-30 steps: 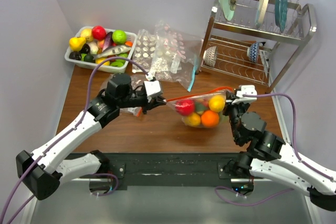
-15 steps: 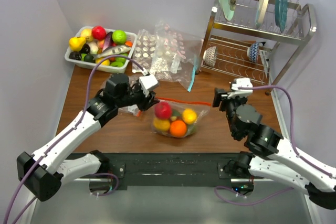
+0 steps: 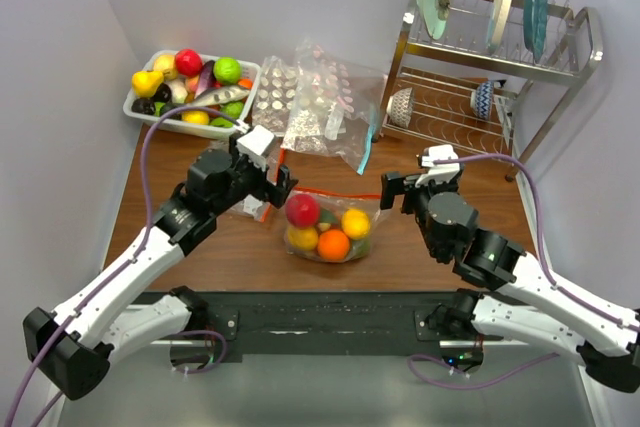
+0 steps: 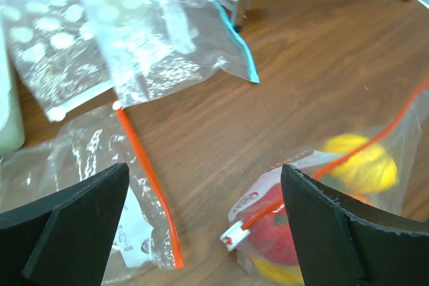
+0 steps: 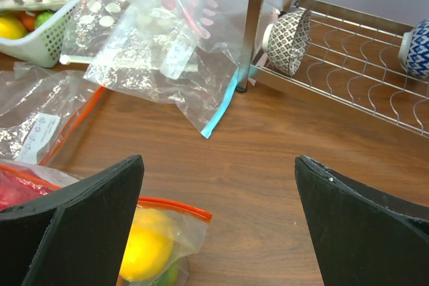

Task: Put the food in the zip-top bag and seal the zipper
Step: Place the zipper food storage bag at the center of the board, then reset both arms

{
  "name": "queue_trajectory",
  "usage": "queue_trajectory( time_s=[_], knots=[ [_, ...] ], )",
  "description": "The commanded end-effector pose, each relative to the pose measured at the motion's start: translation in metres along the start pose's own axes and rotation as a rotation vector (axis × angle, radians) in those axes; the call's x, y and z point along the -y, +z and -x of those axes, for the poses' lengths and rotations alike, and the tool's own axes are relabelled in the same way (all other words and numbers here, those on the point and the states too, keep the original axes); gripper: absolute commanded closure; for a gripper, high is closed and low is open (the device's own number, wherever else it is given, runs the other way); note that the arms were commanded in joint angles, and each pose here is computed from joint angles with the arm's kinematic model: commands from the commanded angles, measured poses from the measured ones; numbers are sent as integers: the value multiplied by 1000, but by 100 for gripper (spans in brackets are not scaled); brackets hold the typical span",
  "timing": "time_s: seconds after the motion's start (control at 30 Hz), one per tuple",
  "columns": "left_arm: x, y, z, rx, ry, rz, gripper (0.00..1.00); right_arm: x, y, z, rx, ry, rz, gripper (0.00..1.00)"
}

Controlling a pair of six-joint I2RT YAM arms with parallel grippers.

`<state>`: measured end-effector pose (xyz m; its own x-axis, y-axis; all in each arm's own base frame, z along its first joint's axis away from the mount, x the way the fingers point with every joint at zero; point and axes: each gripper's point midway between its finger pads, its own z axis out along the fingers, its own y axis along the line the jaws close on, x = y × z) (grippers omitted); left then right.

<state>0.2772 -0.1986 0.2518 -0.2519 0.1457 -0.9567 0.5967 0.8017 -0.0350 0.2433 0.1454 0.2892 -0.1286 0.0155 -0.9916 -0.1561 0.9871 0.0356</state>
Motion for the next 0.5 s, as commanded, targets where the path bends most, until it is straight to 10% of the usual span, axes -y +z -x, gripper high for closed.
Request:
queue_trajectory(
  time_s=[0.0,0.47],
  knots=[
    [-25,-9,23,106,-123,155,0,7,2,9,12,90,-80,1],
    [-66,-73,29,372,-241,405,0,20,-1,-10,-5,82,-130,1]
  ],
)
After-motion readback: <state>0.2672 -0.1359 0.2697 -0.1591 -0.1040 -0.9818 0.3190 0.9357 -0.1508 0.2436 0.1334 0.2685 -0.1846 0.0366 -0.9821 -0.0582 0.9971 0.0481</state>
